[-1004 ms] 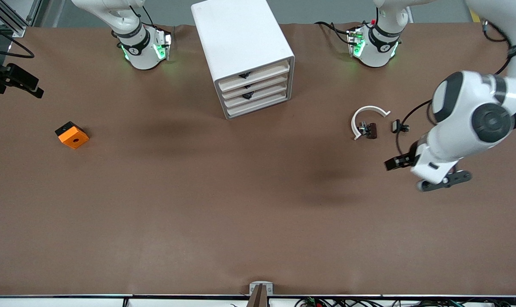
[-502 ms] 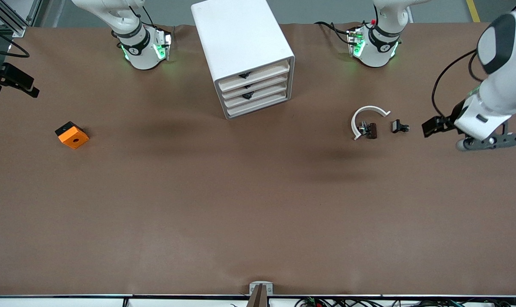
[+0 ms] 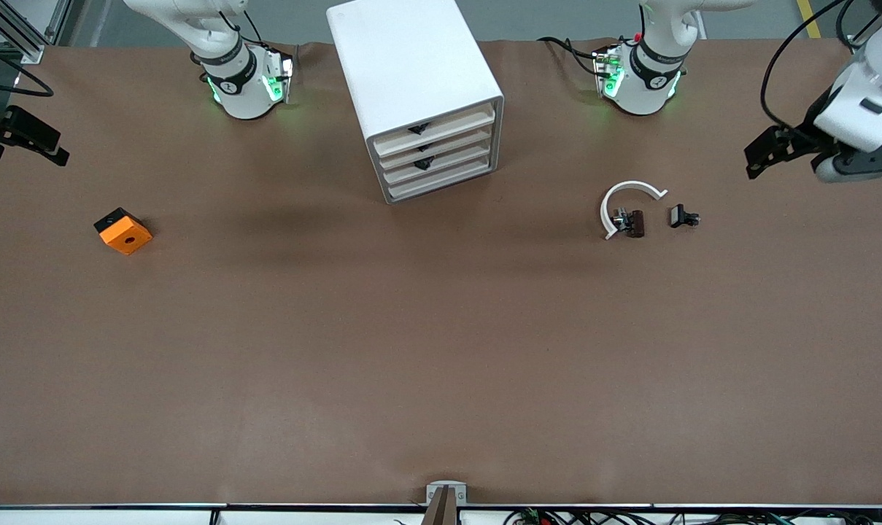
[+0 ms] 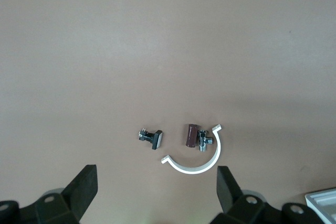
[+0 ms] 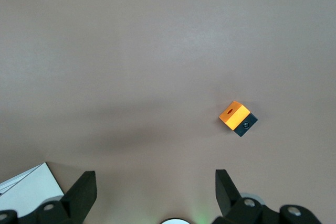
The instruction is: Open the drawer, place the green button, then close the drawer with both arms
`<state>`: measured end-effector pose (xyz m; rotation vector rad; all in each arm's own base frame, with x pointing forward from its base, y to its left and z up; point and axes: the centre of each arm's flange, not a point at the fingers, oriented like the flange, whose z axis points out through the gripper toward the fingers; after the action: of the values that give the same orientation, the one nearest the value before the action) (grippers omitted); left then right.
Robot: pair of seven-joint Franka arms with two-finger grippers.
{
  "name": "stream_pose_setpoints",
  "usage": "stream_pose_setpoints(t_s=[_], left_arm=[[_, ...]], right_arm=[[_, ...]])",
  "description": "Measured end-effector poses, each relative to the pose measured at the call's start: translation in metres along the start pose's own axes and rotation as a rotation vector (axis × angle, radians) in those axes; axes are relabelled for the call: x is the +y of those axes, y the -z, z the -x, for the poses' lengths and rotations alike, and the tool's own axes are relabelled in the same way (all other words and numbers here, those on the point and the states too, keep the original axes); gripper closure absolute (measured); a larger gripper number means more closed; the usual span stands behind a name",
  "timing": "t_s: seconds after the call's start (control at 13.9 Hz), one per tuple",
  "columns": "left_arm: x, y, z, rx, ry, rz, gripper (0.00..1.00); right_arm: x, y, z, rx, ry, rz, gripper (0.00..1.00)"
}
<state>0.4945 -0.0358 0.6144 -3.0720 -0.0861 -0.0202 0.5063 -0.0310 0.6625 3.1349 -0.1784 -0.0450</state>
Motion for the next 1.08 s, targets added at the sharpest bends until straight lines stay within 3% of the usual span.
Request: stream_pose_setpoints(t_s=[0.57,1.08], left_arm=[[0.006,0.029,0.003,0.017,-0.004,0.050,0.00],[0.014,0.032,-0.003,0.023,-0.031,0.052,0.00]], right_arm=[[0.004,0.006,0.003,0.014,-0.009,-0.002,0.00],[0.007,0.005,0.011,0.021,-0.017,-0.037,0.00]])
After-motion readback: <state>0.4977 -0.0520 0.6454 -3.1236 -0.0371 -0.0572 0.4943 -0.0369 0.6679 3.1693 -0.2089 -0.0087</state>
